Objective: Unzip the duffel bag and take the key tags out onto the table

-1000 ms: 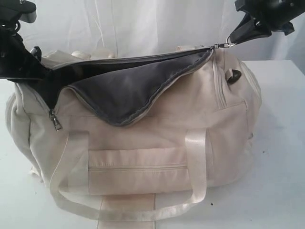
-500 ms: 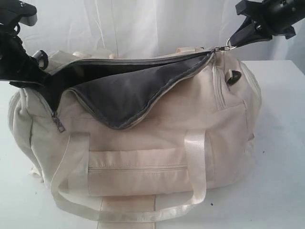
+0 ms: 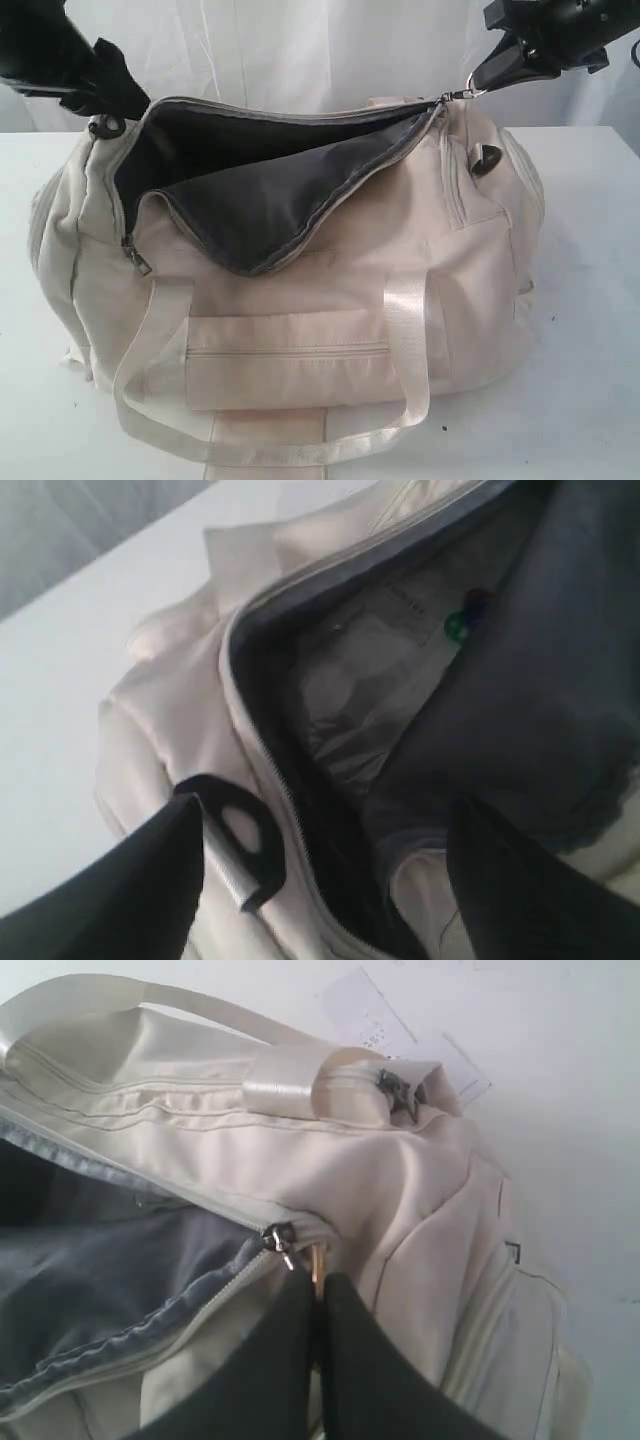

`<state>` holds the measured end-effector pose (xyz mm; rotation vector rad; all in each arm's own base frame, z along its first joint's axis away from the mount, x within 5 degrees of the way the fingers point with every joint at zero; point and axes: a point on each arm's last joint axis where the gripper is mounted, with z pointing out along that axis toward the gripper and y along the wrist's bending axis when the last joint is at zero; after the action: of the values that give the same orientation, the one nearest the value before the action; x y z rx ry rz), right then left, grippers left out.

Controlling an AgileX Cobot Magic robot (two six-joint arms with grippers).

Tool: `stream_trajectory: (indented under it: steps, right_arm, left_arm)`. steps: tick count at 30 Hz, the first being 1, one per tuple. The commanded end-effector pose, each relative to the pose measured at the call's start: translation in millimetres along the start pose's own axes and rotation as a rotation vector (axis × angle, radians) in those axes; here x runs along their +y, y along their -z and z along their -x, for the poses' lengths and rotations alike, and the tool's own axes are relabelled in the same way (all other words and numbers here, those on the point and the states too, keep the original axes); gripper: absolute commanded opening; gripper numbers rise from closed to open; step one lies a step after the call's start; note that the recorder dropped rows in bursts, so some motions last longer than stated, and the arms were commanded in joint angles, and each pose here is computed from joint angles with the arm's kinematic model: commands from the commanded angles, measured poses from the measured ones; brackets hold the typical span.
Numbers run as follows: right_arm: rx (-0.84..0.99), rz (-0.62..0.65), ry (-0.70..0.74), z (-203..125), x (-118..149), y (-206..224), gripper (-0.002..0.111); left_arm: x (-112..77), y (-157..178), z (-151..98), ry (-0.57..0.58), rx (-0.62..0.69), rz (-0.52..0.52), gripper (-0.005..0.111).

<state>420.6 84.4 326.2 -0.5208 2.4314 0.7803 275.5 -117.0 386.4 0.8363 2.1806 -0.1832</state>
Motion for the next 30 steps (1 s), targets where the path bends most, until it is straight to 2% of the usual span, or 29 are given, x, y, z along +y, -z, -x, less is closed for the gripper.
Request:
stream_trajectory:
  steps: [1, 7, 12, 17, 22, 26, 30]
  right_arm:
    - [-0.015, -0.006, 0.032, 1, 4, 1, 0.0]
    - [-0.009, 0.002, 0.03, 1, 5, 0, 0.0]
    - [-0.006, 0.018, 0.031, 0, 6, 0, 0.0]
    - [-0.023, 0.05, 0.044, 2, 10, 0, 0.0]
    - [-0.015, 0.063, 0.076, 2, 18, -5, 0.0]
    - [-0.011, 0.071, 0.091, 2, 24, -9, 0.0]
    - [-0.015, 0.069, 0.091, 3, 23, -9, 0.0]
  left_arm:
    - [-14.3, 0, 12, -0.175, -0.049, -0.056, 0.068]
    - [-31.5, -51, 33, -0.485, -0.124, -0.055, 0.067]
    - [-45.6, -93, 51, -0.63, -0.163, -0.058, 0.067]
    - [-68.3, -128, 63, -0.772, -0.185, -0.087, 0.067]
    - [-75.8, -160, 62, -0.86, -0.204, -0.066, 0.067]
    - [-75.3, -179, 61, -0.855, -0.23, -0.027, 0.067]
    - [-73.1, -190, 64, -0.842, -0.291, 0.041, 0.062]
